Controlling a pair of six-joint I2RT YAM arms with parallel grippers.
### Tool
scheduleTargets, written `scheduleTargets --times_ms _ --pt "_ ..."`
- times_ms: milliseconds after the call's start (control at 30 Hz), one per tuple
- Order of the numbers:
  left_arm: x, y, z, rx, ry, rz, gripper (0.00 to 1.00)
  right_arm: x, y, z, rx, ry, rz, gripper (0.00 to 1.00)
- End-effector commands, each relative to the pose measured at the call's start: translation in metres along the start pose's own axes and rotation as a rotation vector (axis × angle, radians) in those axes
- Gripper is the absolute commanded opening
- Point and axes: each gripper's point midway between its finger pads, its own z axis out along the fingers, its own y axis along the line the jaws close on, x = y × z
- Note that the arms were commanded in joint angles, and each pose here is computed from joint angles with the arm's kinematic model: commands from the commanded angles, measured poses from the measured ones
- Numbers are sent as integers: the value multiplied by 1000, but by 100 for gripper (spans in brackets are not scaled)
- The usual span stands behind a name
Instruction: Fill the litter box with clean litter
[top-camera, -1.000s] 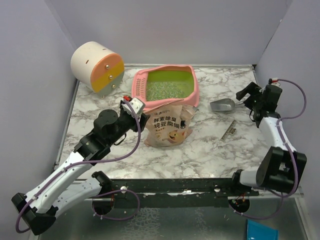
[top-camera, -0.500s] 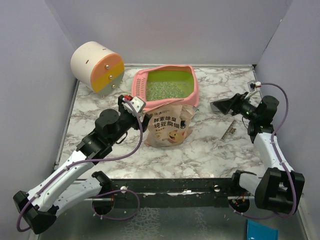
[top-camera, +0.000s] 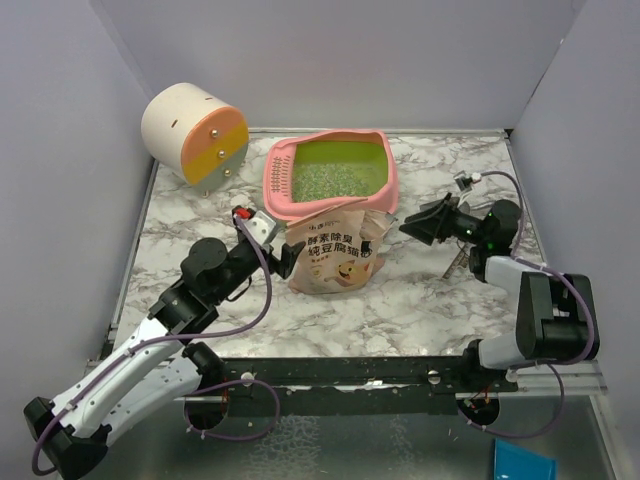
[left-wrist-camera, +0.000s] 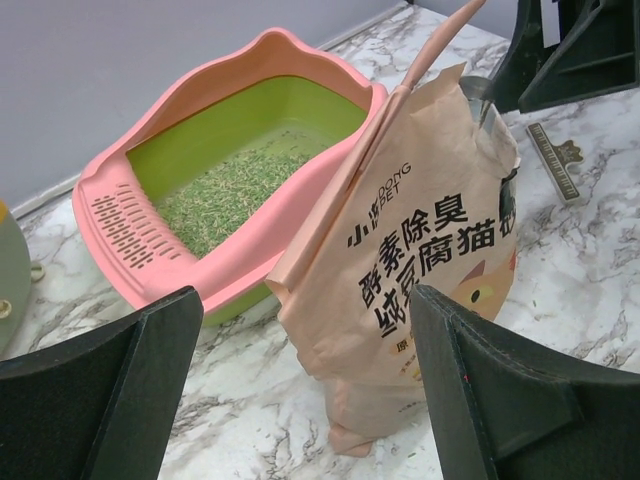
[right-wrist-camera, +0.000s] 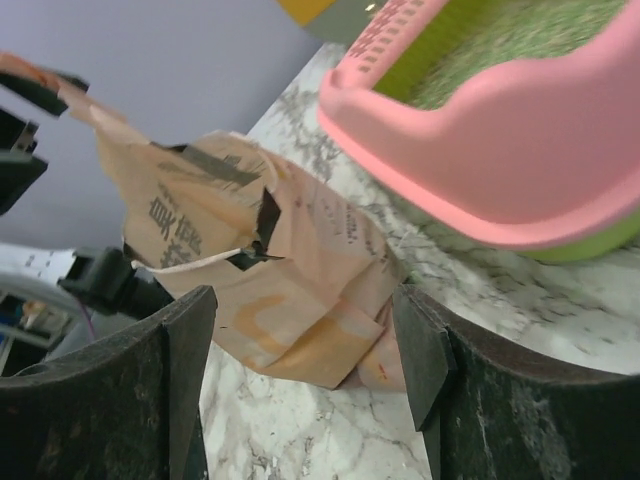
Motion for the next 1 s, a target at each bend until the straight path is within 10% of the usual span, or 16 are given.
scheduleTargets --times_ms 0,600,967 --pt "-5 5 8 -9 -3 46 88 15 28 29 -171 77 -161 71" --pt "8 41 38 -6 17 39 88 29 51 44 -418 107 -225 71" --pt "-4 5 46 283 -87 -53 83 34 59 53 -441 133 -222 51"
